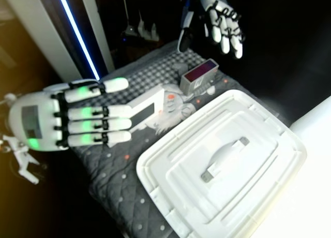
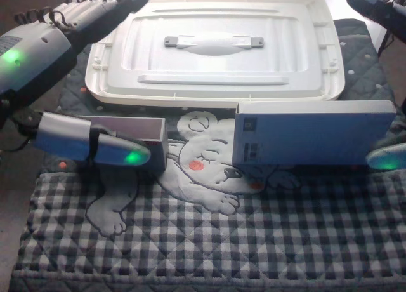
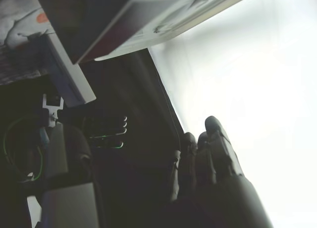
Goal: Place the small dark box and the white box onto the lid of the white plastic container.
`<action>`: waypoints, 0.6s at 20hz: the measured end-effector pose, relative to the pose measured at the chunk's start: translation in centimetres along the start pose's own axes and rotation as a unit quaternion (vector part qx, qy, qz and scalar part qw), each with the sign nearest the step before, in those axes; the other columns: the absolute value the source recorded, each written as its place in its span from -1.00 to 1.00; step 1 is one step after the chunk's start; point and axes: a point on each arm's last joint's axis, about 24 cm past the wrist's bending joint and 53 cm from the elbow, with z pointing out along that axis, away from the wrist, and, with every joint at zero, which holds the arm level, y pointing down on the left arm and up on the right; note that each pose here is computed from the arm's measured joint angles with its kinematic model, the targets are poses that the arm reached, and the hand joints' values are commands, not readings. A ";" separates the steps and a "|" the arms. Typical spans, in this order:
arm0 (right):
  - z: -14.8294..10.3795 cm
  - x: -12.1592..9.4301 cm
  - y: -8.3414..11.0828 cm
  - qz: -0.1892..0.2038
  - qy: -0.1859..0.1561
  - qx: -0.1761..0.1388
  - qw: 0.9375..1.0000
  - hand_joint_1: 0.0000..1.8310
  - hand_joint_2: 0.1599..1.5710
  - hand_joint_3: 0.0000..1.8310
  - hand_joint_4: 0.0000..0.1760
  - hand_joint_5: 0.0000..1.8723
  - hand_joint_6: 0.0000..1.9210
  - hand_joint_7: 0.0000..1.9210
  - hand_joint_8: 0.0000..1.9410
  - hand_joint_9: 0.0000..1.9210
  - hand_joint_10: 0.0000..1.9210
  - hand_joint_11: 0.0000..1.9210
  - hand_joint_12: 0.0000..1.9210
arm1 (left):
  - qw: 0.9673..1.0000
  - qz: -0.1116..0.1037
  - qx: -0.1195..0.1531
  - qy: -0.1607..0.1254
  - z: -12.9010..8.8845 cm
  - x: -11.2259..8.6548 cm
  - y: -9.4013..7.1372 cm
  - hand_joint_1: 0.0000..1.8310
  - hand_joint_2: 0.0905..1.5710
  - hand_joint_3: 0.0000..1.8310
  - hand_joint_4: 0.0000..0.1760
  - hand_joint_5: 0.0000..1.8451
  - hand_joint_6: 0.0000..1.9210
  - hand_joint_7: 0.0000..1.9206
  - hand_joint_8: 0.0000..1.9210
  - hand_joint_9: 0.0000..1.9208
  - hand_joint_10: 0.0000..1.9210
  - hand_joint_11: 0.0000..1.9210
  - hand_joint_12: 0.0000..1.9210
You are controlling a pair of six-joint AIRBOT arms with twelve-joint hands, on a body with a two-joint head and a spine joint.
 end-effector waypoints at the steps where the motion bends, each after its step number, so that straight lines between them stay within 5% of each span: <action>1: 0.0 0.1 0.0 0.000 0.002 0.000 1.000 -0.22 -0.33 -1.00 0.22 -0.97 -1.00 -0.96 -1.00 -1.00 -1.00 -1.00 -0.88 | 1.000 0.002 0.002 0.002 0.1 0.1 0.0 -0.36 -0.20 -1.00 -0.23 -1.00 -1.00 -1.00 -1.00 -0.93 -1.00 -1.00 -0.73; 3: 0.0 0.2 -0.1 0.000 0.003 0.002 1.000 -0.23 -0.33 -1.00 0.22 -0.98 -1.00 -0.96 -1.00 -1.00 -1.00 -1.00 -0.90 | 1.000 0.004 -0.003 0.009 0.3 0.4 0.3 -0.36 -0.21 -1.00 -0.34 -1.00 -1.00 -0.99 -1.00 -0.93 -1.00 -1.00 -0.73; 4: 0.0 0.3 -0.4 0.000 0.005 0.007 1.000 -0.23 -0.31 -0.99 0.11 -0.98 -1.00 -0.96 -1.00 -1.00 -1.00 -0.99 -0.90 | 1.000 0.004 -0.007 0.015 0.5 0.8 0.5 -0.35 -0.20 -1.00 -0.56 -1.00 -1.00 -0.95 -0.99 -0.90 -0.99 -1.00 -0.70; 5: 0.0 0.4 -0.7 0.001 0.006 0.010 1.000 -0.19 -0.31 -0.99 0.16 -1.00 -1.00 -0.97 -1.00 -0.99 -1.00 -0.96 -0.88 | 1.000 0.002 -0.010 0.018 0.5 1.0 0.7 -0.44 -0.11 -0.97 -1.00 -1.00 -1.00 -0.93 -0.98 -0.91 -1.00 -1.00 -0.70; 6: 0.1 0.7 -1.0 0.002 0.008 0.014 1.000 -0.18 -0.38 -1.00 0.12 -1.00 -1.00 -0.97 -1.00 -1.00 -1.00 -0.95 -0.87 | 1.000 0.004 -0.012 0.024 0.6 1.3 0.9 -0.44 -0.11 -0.98 -1.00 -0.99 -1.00 -0.91 -0.99 -0.91 -1.00 -1.00 -0.68; 7: 0.2 1.2 -1.9 0.003 0.014 0.025 1.000 -0.21 -0.42 -1.00 -0.04 -1.00 -1.00 -0.98 -1.00 -1.00 -1.00 -0.97 -0.88 | 0.999 0.004 -0.020 0.035 0.6 2.0 1.3 -0.39 -0.15 -1.00 -0.76 -0.96 -1.00 -0.89 -1.00 -0.89 -1.00 -1.00 -0.59; 8: 0.7 1.7 -2.4 0.002 0.022 0.034 0.999 -0.18 -0.44 -1.00 -0.36 -1.00 -1.00 -0.97 -0.99 -1.00 -1.00 -0.97 -0.88 | 0.999 0.003 -0.027 0.042 0.6 2.3 1.7 -0.33 -0.16 -1.00 -0.66 -0.95 -1.00 -0.93 -1.00 -0.90 -1.00 -1.00 -0.58; 10: 2.3 2.8 -2.4 -0.001 0.039 0.032 0.999 -0.12 -0.37 -1.00 -0.25 -0.98 -0.99 -0.94 -0.99 -1.00 -1.00 -0.98 -0.88 | 0.998 0.004 -0.037 0.054 0.5 2.9 2.2 -0.27 -0.16 -1.00 -0.67 -0.94 -1.00 -0.94 -1.00 -0.91 -1.00 -1.00 -0.62; 11: 2.9 3.2 -2.1 -0.001 0.045 0.025 0.999 -0.14 -0.36 -1.00 -0.01 -0.97 -0.99 -0.93 -0.99 -1.00 -1.00 -1.00 -0.90 | 0.998 0.004 -0.040 0.058 0.4 3.1 2.4 -0.26 -0.16 -1.00 -0.76 -0.93 -0.99 -0.94 -1.00 -0.92 -1.00 -1.00 -0.65; 12: 3.1 3.7 -2.1 -0.001 0.050 0.023 0.998 -0.18 -0.35 -1.00 -0.03 -0.96 -0.99 -0.92 -0.99 -1.00 -1.00 -1.00 -0.91 | 0.997 0.004 -0.044 0.063 0.3 3.3 2.6 -0.27 -0.18 -1.00 -0.62 -0.93 -1.00 -0.94 -1.00 -0.93 -1.00 -1.00 -0.64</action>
